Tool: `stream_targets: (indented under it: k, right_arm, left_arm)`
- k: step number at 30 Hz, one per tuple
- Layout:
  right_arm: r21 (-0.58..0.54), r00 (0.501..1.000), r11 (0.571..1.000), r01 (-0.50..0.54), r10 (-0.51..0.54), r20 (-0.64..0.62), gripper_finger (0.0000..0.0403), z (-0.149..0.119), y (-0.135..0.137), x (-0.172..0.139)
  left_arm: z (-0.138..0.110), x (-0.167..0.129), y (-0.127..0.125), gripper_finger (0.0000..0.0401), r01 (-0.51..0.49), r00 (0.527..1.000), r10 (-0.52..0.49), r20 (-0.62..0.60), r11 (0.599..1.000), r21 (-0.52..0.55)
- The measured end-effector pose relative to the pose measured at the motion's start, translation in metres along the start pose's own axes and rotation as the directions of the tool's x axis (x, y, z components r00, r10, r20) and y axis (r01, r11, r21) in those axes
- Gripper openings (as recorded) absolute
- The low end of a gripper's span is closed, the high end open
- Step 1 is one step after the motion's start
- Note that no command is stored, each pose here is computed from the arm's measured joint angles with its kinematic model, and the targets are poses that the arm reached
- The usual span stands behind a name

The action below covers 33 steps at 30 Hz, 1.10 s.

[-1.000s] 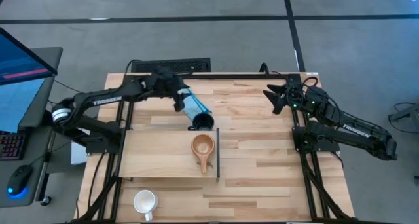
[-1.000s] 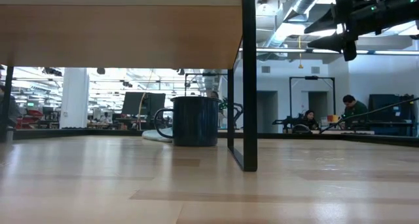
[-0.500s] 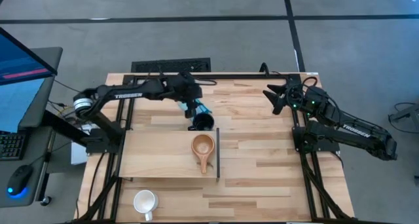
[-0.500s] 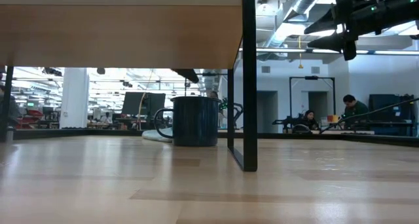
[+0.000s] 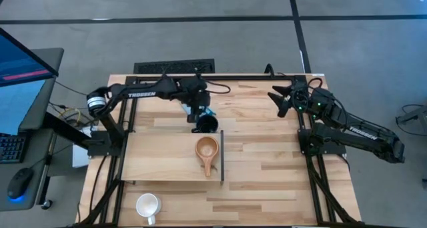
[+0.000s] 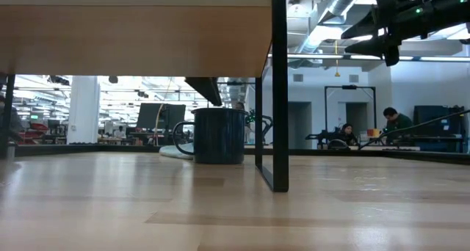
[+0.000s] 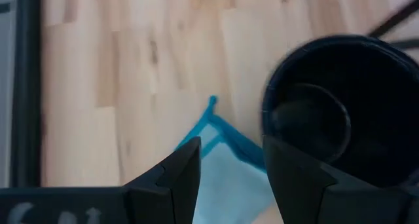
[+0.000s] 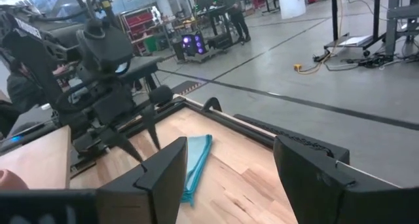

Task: Stack small to large cups/mugs on shelf
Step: Put the dark blue cup on the shelf

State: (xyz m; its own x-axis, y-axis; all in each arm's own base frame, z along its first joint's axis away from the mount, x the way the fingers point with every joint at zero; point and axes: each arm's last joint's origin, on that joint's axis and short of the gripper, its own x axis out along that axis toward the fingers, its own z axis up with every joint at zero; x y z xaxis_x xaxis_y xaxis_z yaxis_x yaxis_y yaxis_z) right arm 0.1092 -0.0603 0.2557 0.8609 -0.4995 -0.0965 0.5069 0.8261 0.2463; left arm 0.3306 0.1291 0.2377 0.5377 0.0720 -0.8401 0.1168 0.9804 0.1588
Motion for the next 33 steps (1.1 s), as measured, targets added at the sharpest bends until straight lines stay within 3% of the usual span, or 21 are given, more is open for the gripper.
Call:
stream_targets:
  k: [13, 23, 33]
  right_arm:
    - [0.000, 0.999, 1.000, 0.014, -0.014, -0.037, 0.0249, -0.003, -0.001, 0.006]
    - [0.005, 0.995, 1.000, 0.029, -0.028, -0.092, 0.0249, -0.009, -0.002, 0.016]
    - [0.000, 0.997, 1.000, 0.022, -0.022, -0.068, 0.0249, -0.007, -0.002, 0.017]
  left_arm:
    - [0.006, 0.001, -0.011, 0.0157, 0.074, 0.996, -0.076, 0.040, 0.996, 0.046]
    - [0.009, 0.002, -0.016, 0.0157, 0.050, 0.999, -0.049, 0.023, 0.998, -0.024]
    - [0.011, 0.002, -0.020, 0.0157, 0.122, 0.991, -0.120, 0.059, 0.992, -0.026]
